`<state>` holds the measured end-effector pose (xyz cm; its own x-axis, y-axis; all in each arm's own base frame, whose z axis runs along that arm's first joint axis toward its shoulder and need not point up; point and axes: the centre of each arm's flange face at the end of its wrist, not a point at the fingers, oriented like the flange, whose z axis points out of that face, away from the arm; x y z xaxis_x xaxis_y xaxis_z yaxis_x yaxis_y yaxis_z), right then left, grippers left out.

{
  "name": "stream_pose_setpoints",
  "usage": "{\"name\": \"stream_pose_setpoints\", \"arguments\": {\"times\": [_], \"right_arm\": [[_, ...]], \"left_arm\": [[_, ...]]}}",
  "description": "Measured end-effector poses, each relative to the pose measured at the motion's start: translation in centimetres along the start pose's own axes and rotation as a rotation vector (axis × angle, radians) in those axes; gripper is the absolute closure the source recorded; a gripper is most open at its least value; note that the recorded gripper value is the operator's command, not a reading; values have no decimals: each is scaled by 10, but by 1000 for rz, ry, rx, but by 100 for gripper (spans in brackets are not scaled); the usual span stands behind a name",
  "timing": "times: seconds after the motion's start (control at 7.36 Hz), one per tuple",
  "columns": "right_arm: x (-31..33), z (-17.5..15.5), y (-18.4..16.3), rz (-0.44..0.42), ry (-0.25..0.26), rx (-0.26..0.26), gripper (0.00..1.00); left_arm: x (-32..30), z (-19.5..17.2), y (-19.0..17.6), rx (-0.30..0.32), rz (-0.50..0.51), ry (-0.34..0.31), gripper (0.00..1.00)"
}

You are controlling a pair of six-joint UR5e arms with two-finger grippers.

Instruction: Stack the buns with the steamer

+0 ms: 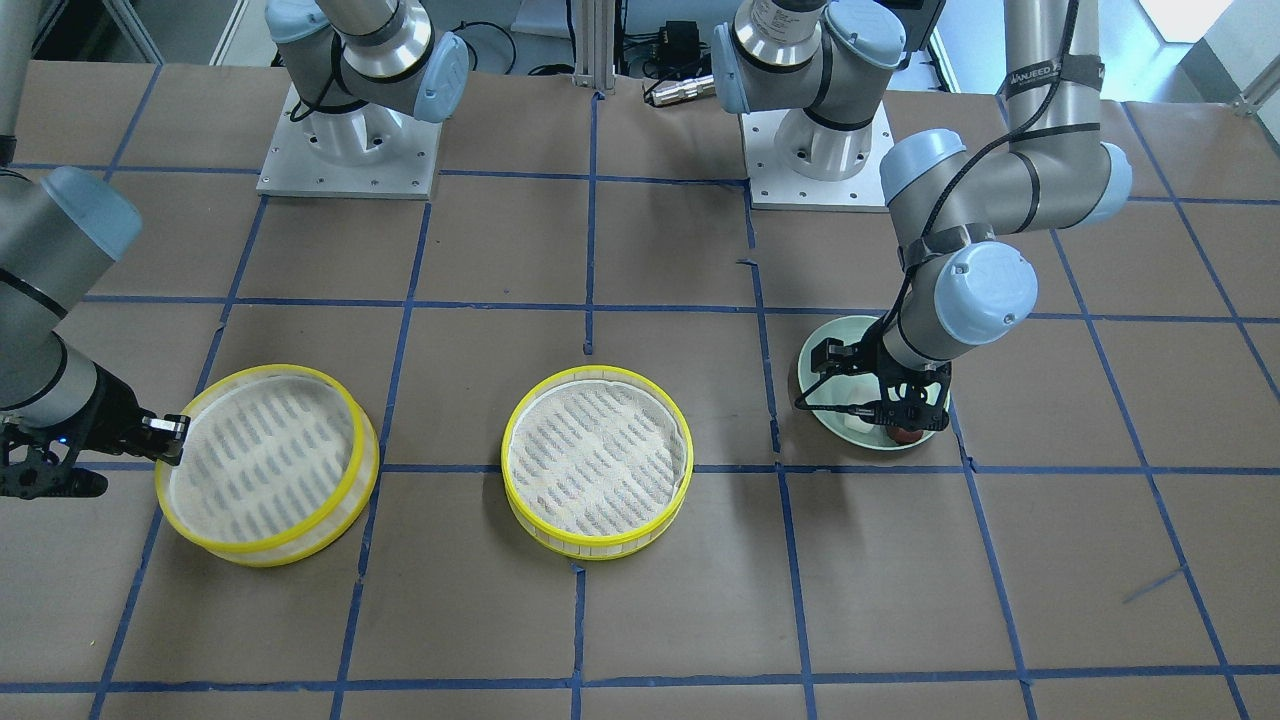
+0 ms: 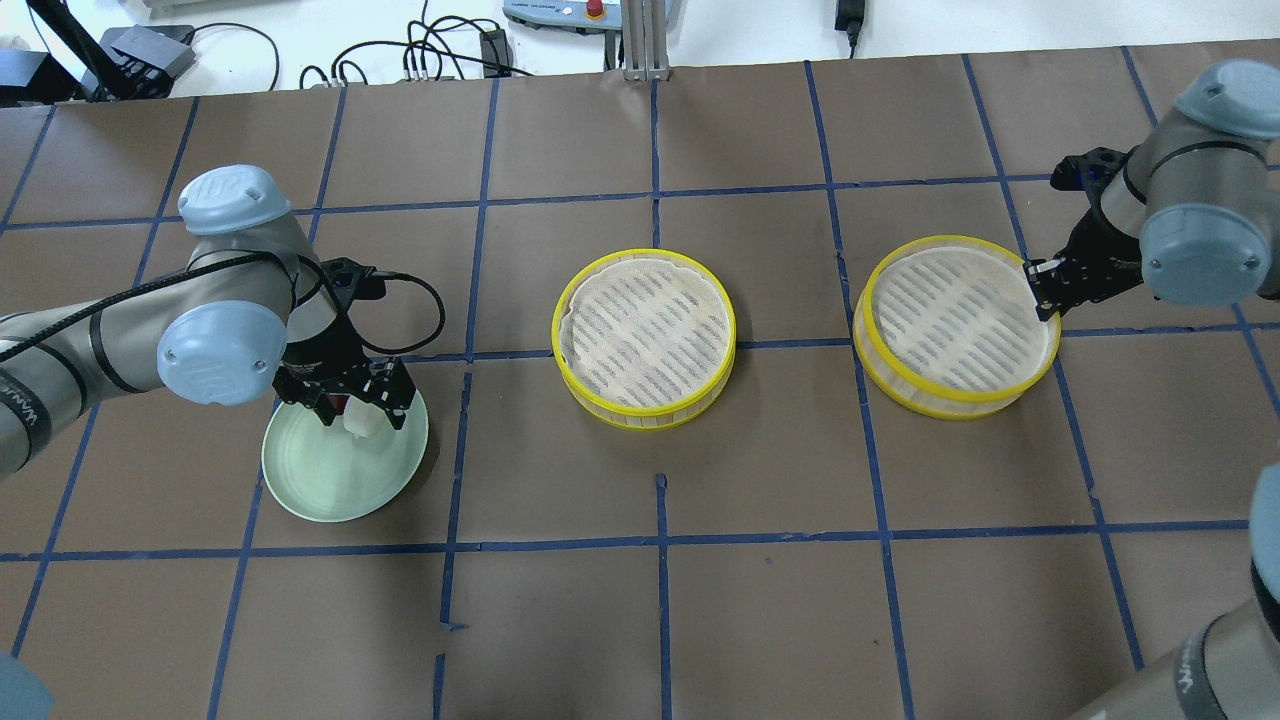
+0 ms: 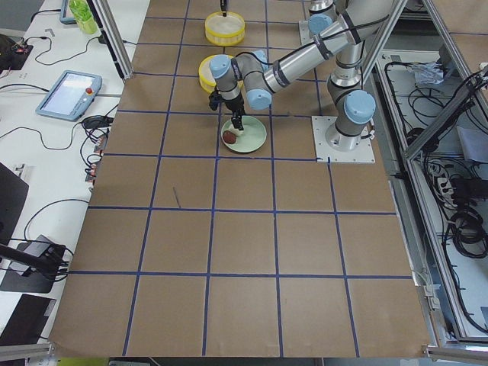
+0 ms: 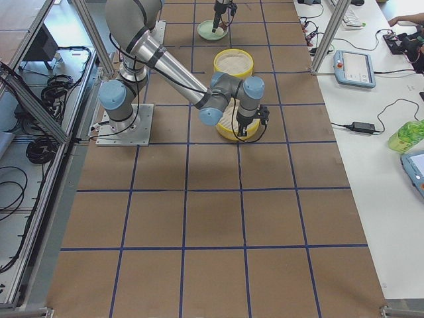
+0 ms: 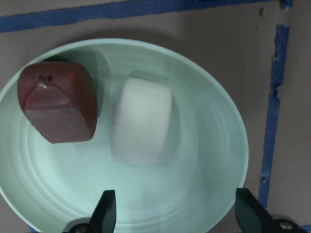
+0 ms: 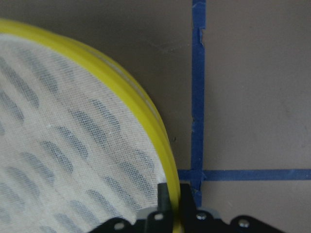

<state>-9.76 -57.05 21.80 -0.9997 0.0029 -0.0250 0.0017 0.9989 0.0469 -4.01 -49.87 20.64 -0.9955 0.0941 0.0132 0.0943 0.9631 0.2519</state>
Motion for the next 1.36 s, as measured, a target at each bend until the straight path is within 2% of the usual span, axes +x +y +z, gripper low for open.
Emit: {"name": "stream_pose_setpoints", "arguments": {"times": [0.14,0.27,0.41,0.54,0.68,0.81,0.95,1.22,1.36], "right_arm": [[0,0,0,0,0,0,92],[0,0,0,0,0,0,92],[0,-2,0,0,2,-1,92],[1,-9,0,0,9,5,92],[0,-29,-1,-2,15,15,92],[-2,-64,-2,-3,12,10,92],[-6,-113,2,-3,6,-5,92],[-20,-205,25,1,14,-13,92],[-24,-225,34,3,24,-16,92]], "left_arm": [[-1,1,-5,18,-2,-5,33],[-2,1,-9,43,-4,-12,70],[-3,1,-13,65,-4,-17,92],[-4,2,-15,74,-3,-20,99],[-5,1,-17,84,-2,-24,100],[-4,-5,-18,109,-2,-31,100],[0,-18,-18,151,1,-40,100],[39,-77,-18,260,7,-29,99],[77,-105,-17,292,-19,10,99]]}}
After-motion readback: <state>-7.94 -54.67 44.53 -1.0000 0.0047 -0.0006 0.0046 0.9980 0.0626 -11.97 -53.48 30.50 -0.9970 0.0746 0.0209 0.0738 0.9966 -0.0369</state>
